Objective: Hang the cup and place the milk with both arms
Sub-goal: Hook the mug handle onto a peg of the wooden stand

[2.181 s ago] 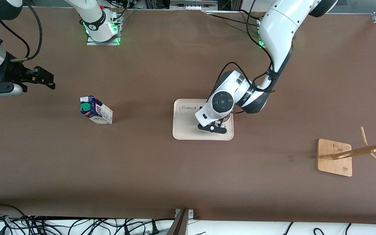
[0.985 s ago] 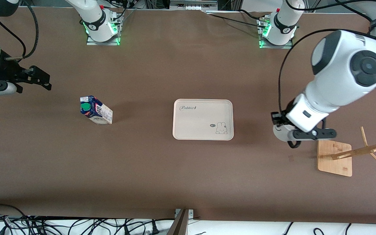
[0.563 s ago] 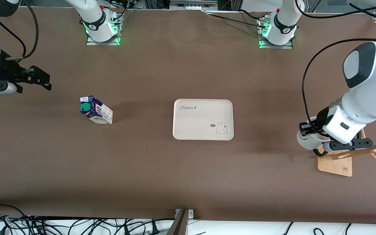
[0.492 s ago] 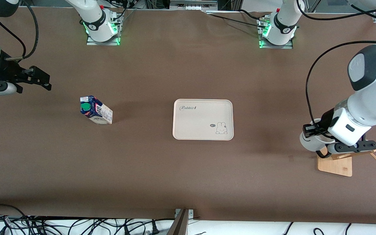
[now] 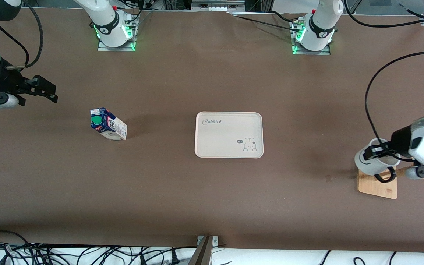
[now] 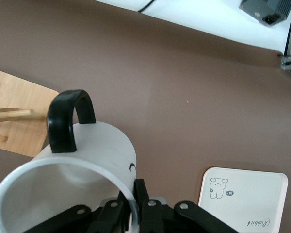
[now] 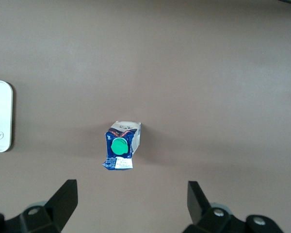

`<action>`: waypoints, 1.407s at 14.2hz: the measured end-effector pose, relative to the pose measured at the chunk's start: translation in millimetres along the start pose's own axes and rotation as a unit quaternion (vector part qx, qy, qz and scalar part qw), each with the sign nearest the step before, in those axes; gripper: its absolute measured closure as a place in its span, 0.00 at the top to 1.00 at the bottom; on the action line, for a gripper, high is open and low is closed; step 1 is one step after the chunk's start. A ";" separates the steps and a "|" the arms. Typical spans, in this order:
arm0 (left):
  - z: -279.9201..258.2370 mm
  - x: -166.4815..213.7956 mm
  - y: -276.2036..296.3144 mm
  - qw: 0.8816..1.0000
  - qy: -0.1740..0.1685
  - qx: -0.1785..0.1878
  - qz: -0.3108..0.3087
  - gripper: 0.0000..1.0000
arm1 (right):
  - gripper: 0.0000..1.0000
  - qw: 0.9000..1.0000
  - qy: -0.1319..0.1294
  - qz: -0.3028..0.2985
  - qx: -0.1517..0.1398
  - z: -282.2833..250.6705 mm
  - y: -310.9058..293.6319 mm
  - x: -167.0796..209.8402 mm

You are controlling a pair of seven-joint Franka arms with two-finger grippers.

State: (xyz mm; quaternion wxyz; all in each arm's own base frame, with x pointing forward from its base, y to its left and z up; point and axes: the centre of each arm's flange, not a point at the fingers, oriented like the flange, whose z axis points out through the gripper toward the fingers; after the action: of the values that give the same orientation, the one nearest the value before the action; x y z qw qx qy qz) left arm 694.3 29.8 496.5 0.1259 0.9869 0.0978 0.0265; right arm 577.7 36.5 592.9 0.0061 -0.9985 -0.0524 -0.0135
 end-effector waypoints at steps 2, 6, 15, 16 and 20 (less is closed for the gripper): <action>-8.6 0.7 -24.9 1.000 -0.011 -0.019 -0.015 0.07 | 1.00 1.000 0.000 0.000 0.000 0.1 0.0 0.0; -34.8 -0.3 -38.8 0.999 -0.016 -0.026 -0.023 0.07 | 1.00 1.000 0.000 0.000 0.000 0.1 -0.1 0.1; -39.7 6.4 -75.3 0.998 -0.015 -0.058 -0.016 0.07 | 1.00 1.000 0.000 0.000 0.000 0.2 0.1 0.1; -36.2 7.2 -76.3 0.998 -0.018 -0.059 -0.016 0.07 | 1.00 1.000 0.000 0.000 0.000 0.2 0.1 0.1; -31.4 8.7 -83.2 0.998 -0.021 -0.060 -0.019 0.07 | 1.00 1.000 0.000 0.000 0.000 0.2 0.1 0.1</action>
State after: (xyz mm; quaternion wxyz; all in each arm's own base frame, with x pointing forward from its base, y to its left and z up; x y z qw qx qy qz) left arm 685.0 118.1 506.1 0.1876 0.9757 0.1124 0.0095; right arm 577.8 36.4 592.7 0.0061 -0.9985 -0.0523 -0.0134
